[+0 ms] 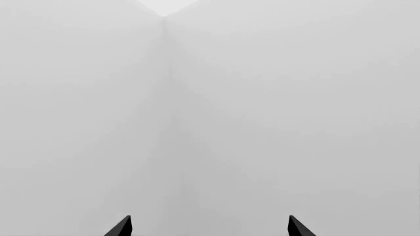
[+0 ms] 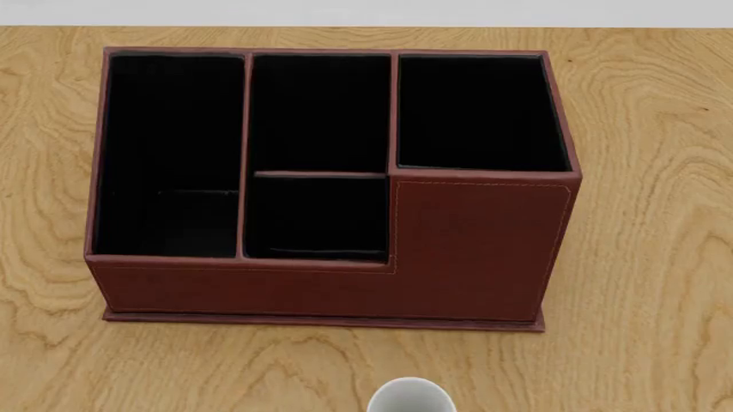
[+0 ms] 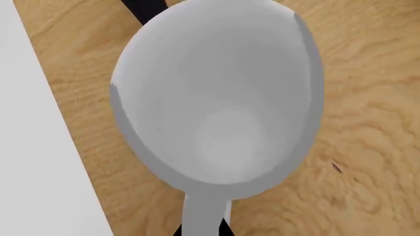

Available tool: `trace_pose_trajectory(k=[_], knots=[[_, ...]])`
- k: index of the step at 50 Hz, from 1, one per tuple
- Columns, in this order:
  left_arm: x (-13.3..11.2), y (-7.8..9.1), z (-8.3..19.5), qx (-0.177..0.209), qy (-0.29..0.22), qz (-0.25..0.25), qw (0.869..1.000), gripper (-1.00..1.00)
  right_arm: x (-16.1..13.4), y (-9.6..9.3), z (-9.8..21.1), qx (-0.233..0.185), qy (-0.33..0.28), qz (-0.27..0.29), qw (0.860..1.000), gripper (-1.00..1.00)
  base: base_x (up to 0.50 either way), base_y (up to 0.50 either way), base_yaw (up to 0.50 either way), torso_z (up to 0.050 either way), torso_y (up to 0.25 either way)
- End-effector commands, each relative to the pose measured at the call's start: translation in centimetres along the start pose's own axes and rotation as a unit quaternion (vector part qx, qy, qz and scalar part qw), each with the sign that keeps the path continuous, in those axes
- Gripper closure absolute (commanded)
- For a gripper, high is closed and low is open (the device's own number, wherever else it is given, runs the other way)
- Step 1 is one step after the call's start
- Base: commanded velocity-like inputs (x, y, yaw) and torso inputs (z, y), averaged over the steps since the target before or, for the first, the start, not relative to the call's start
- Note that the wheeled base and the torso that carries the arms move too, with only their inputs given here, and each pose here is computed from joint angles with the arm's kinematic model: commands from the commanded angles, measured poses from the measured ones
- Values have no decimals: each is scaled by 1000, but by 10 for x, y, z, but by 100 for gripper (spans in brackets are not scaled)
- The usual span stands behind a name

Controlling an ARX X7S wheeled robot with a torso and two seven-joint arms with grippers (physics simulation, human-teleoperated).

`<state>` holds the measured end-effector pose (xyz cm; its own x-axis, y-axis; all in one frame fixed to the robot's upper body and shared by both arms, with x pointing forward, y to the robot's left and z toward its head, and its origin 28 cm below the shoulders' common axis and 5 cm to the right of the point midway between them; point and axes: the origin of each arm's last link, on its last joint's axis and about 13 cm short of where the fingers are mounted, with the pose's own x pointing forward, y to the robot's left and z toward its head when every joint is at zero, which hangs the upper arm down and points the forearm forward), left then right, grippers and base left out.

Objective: Pick up the white mug and place it to the right of the caddy.

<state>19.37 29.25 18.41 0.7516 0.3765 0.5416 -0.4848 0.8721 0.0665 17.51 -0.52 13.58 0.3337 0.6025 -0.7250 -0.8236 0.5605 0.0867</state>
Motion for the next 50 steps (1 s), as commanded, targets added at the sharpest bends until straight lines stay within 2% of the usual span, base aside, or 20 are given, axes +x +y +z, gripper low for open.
trace_pose_trajectory(k=[1,23,39,50], knots=[[-1,0,2,-2,-2,0,1000,-100,-16,4,8,-22,-35,-17,999,100,0,0,0,0,0],[-2,0,8,-3,-9,-2,1000,-100,-44,11,19,-39,-97,-36,994,100,0,0,0,0,0],[-2,0,9,-6,-11,-2,1000,-100,-71,14,34,-59,-148,-67,985,100,0,0,0,0,0],[-2,0,12,-7,-13,-2,1000,-100,-88,9,47,-57,-188,-97,976,100,0,0,0,0,0]])
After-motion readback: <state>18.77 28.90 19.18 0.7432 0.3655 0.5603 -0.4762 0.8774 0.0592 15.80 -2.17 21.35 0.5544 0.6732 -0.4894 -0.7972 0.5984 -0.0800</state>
